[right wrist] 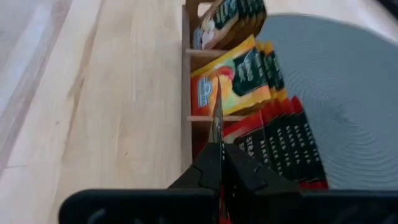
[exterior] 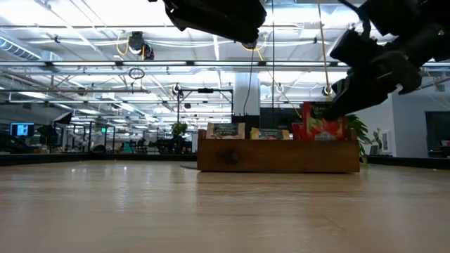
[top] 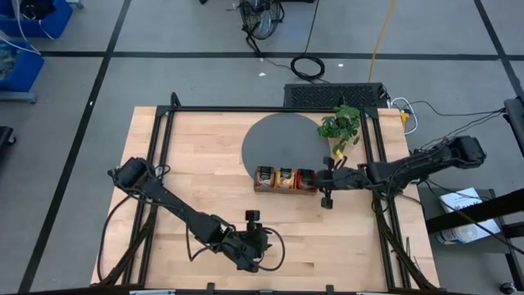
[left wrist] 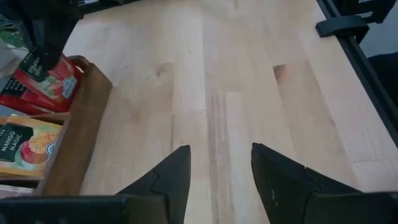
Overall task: Pick & Place Tea
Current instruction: Put the red tea bag into the middle wooden organizer, then return to Home Position
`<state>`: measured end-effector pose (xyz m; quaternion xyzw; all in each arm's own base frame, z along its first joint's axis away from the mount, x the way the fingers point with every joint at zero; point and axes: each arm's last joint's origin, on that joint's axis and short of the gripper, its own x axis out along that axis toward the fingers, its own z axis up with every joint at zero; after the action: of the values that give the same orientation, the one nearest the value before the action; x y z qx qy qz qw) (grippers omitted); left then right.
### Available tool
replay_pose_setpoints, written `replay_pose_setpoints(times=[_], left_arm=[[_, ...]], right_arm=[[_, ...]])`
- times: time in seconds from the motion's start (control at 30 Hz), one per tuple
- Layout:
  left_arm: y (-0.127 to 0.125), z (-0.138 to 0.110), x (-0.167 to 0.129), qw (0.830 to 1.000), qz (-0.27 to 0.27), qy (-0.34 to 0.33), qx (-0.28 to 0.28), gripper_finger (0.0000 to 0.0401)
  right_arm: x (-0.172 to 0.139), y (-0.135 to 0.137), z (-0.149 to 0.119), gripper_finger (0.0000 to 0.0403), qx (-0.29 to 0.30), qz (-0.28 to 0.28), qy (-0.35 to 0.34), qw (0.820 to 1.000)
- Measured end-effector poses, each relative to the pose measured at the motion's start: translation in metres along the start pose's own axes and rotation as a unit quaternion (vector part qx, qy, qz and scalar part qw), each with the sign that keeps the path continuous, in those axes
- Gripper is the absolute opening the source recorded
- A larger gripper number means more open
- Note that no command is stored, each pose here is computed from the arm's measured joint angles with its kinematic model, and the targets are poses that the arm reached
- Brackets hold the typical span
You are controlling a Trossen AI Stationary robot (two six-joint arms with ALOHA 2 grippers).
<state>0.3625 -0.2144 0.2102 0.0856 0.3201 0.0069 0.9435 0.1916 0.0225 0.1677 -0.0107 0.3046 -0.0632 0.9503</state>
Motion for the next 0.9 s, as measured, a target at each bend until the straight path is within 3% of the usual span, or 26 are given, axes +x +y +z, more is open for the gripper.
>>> replay_pose_setpoints(times=[0.33,0.7,0.83,0.9], left_arm=[[0.000,-0.001,0.000,1.000,-0.002,0.008,0.003,0.0172],[0.009,-0.005,-0.004,0.999,0.017,0.040,0.012,0.0172],[0.027,0.008,-0.028,0.998,0.040,0.035,0.045,0.0172],[0.043,0.018,-0.052,0.993,0.081,0.028,0.081,0.0172]], right_arm=[[0.008,-0.007,-0.005,0.0014,0.019,0.001,0.030,0.999],[0.007,-0.007,0.005,0.0146,0.034,0.002,-0.009,0.999],[0.000,-0.007,0.020,0.0176,0.023,-0.009,-0.038,0.999],[-0.006,-0.008,0.025,0.0181,0.005,-0.006,-0.056,0.998]])
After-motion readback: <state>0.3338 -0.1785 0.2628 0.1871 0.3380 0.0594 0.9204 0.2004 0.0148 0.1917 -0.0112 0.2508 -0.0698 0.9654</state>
